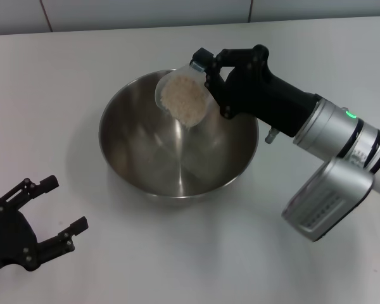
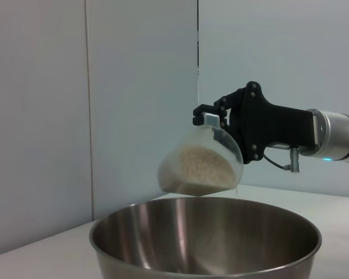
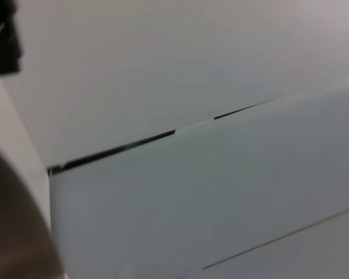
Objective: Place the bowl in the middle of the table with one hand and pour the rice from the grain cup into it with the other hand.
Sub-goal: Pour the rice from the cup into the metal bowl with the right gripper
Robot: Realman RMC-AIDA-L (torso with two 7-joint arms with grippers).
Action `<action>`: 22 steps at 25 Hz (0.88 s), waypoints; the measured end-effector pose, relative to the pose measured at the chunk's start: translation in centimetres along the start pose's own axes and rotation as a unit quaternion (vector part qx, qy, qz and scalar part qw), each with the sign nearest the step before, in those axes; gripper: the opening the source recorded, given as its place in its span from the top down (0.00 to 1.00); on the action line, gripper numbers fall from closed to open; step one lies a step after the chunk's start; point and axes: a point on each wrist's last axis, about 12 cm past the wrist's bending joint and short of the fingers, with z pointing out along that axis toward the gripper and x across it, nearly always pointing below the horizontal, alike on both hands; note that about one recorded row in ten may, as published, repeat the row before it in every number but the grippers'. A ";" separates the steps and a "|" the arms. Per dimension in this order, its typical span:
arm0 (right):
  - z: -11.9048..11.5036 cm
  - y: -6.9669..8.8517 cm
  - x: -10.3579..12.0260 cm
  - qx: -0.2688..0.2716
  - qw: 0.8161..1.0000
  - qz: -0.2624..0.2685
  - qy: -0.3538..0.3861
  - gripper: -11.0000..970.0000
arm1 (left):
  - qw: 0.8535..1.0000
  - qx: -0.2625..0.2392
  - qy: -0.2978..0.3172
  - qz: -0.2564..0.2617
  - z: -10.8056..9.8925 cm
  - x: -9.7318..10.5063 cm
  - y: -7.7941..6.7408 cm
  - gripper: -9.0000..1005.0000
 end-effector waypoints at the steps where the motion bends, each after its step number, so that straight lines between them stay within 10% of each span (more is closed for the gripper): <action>1: 0.0 0.0 0.0 0.000 1.000 0.000 0.000 0.97 | 1.000 0.000 0.000 0.000 0.0 0.0 0.0 0.14; 22: 0.4 0.4 -0.9 0.001 0.957 -0.288 -0.020 0.97 | 1.000 -0.004 0.001 -0.001 0.5 0.2 -0.1 0.14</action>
